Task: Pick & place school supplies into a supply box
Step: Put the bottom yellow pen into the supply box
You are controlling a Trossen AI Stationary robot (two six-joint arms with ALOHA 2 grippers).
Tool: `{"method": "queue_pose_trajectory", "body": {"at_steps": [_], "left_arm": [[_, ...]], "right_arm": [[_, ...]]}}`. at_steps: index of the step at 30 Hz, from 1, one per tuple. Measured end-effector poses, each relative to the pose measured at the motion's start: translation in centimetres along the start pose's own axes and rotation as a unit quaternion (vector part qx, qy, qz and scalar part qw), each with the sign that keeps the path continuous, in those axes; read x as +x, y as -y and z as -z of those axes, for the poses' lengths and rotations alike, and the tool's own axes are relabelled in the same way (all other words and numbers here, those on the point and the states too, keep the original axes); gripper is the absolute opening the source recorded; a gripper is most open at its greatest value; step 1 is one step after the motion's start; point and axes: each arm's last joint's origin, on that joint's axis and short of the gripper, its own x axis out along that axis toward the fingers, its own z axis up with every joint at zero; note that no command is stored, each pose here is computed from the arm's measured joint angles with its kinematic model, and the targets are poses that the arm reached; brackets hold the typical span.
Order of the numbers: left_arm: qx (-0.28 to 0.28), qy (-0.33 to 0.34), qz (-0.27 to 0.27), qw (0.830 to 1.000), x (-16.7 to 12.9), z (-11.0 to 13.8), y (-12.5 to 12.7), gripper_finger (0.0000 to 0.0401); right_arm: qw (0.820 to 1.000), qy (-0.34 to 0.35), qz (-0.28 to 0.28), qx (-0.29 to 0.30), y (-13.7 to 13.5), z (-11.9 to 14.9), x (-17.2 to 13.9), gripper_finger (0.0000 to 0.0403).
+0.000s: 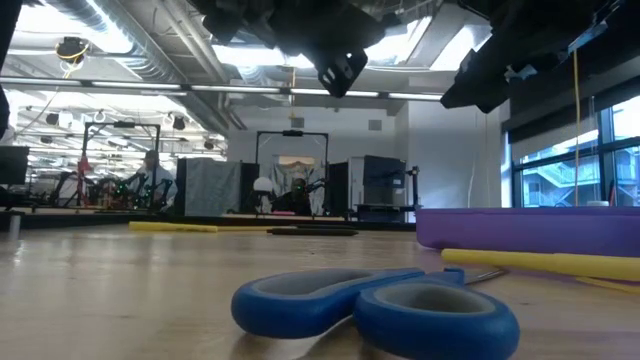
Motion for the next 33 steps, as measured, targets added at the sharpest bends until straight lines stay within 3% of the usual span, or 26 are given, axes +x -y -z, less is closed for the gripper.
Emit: {"method": "queue_pose_trajectory", "body": {"at_steps": [5, 10, 14, 22, 26, 29, 33], "left_arm": [[0.02, -0.003, -0.001, 1.0, 0.0, 0.1, 0.0, 0.0003], [0.033, -0.013, -0.051, 0.998, 0.0, 0.2, -0.3, 0.0005], [0.043, -0.04, -0.095, 0.994, -0.1, 0.7, -0.5, 0.0002], [0.036, -0.074, -0.136, 0.987, -0.2, 1.3, -0.8, 0.0005], [0.033, -0.082, -0.138, 0.986, -0.2, 1.5, -0.8, 0.0003], [0.036, -0.092, -0.137, 0.986, -0.3, 1.7, -0.7, 0.0002], [0.058, -0.097, -0.134, 0.985, -0.3, 1.7, -0.7, 0.0005]], "right_arm": [[1.0, -0.006, -0.007, 0.02, 0.0, 0.1, 0.0, 0.0248], [0.992, -0.076, -0.006, 0.103, -0.4, 0.9, -0.3, 0.0242], [0.974, -0.147, 0.024, 0.169, -1.7, 0.5, -1.6, 0.0228], [0.956, -0.167, 0.065, 0.231, -5.2, -1.8, -3.0, 0.0204], [0.928, -0.221, 0.089, 0.286, -6.8, -1.1, -1.4, 0.0196], [0.893, -0.286, 0.109, 0.329, -8.4, -0.2, 0.1, 0.0188], [0.846, -0.36, 0.188, 0.346, -10.2, 0.7, 1.6, 0.0172]]}}
